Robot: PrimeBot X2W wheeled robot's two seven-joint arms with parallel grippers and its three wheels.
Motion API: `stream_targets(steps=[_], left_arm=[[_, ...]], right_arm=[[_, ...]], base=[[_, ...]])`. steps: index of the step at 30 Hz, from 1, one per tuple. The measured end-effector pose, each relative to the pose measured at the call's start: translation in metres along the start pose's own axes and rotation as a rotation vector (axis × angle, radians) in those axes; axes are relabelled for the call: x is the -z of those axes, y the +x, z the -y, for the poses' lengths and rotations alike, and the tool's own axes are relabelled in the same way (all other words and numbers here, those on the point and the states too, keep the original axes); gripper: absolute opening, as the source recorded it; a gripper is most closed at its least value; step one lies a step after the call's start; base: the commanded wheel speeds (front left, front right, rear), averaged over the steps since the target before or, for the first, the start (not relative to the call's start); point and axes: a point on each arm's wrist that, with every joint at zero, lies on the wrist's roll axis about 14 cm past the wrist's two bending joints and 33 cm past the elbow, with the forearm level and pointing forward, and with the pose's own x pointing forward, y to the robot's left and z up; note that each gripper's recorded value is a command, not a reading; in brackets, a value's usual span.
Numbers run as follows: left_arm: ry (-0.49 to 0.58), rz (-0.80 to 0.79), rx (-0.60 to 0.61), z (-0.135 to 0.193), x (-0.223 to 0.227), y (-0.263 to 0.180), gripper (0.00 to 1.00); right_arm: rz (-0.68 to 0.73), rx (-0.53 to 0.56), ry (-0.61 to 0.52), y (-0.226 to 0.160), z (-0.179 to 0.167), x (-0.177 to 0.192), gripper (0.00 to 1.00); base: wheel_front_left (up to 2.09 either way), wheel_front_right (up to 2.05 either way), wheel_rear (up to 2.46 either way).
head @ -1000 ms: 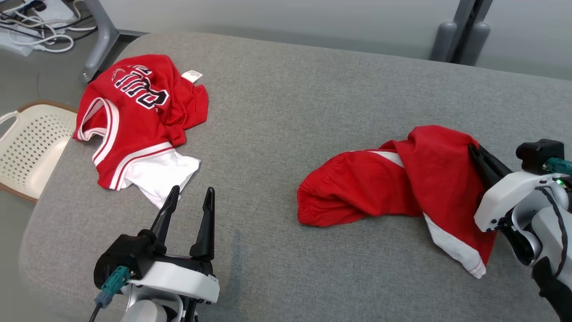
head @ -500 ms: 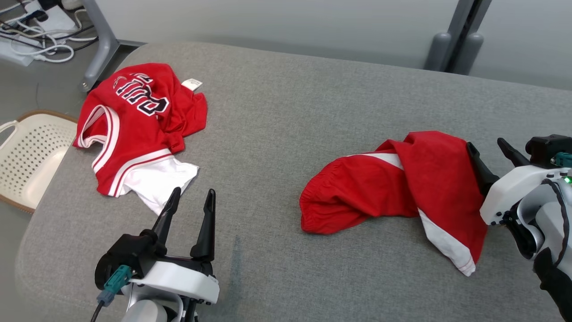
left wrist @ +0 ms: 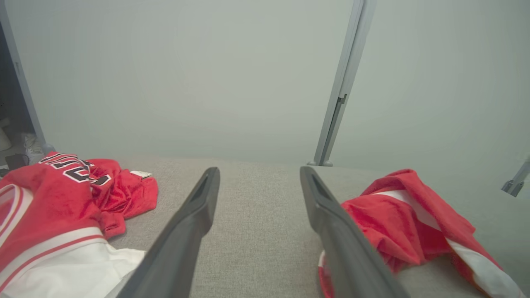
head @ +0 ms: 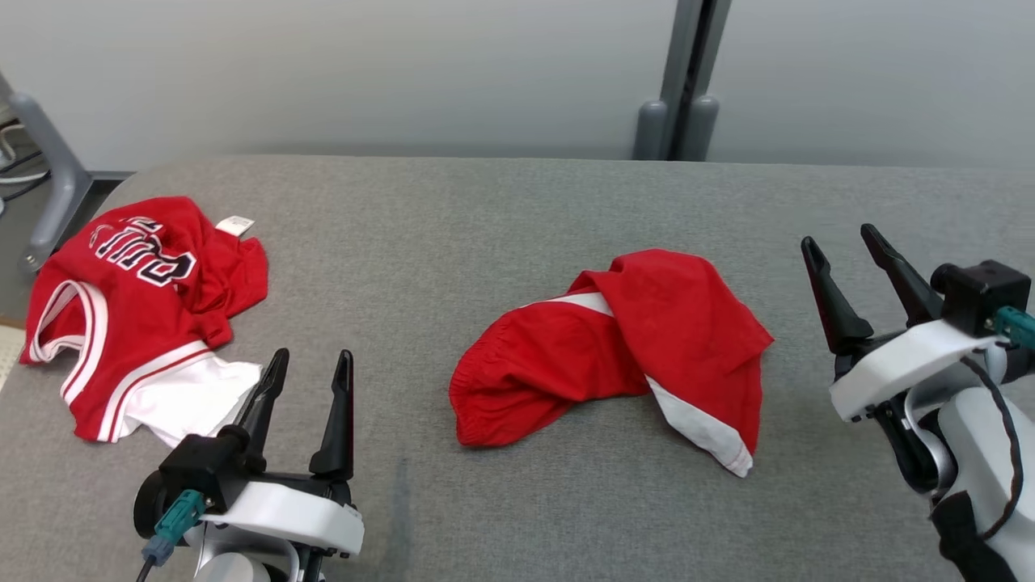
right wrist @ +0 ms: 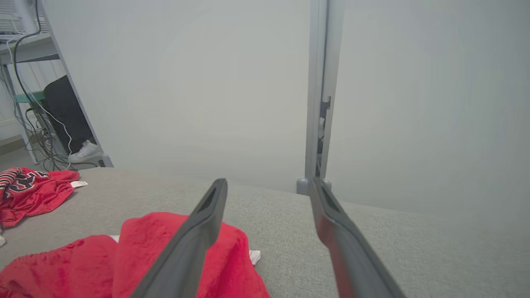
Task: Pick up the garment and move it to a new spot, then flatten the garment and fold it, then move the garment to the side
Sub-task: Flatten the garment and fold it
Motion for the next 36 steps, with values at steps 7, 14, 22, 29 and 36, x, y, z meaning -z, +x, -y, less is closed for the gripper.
stream_targets(steps=[7,14,22,29,36], left_arm=[[-0.001,0.021,0.058,0.019,-0.007,0.005,1.00],[-0.005,0.035,0.076,0.025,-0.012,0.001,1.00],[-0.009,0.031,0.050,0.017,-0.011,-0.007,1.00],[-0.005,0.030,0.042,0.014,-0.011,-0.010,1.00],[-0.004,0.036,0.033,0.012,-0.013,-0.013,1.00]], right_arm=[[0.160,0.082,-0.009,-0.049,0.001,-0.033,1.00],[0.218,0.152,0.022,-0.089,-0.007,-0.034,1.00],[0.192,0.216,0.067,-0.118,-0.011,-0.015,1.00],[0.138,0.202,0.073,-0.117,-0.018,0.002,1.00],[0.072,0.182,0.073,-0.115,-0.022,0.022,1.00]], base=[[0.00,0.00,0.00],[0.00,0.00,0.00],[0.00,0.00,0.00],[0.00,0.00,0.00],[0.00,0.00,0.00]])
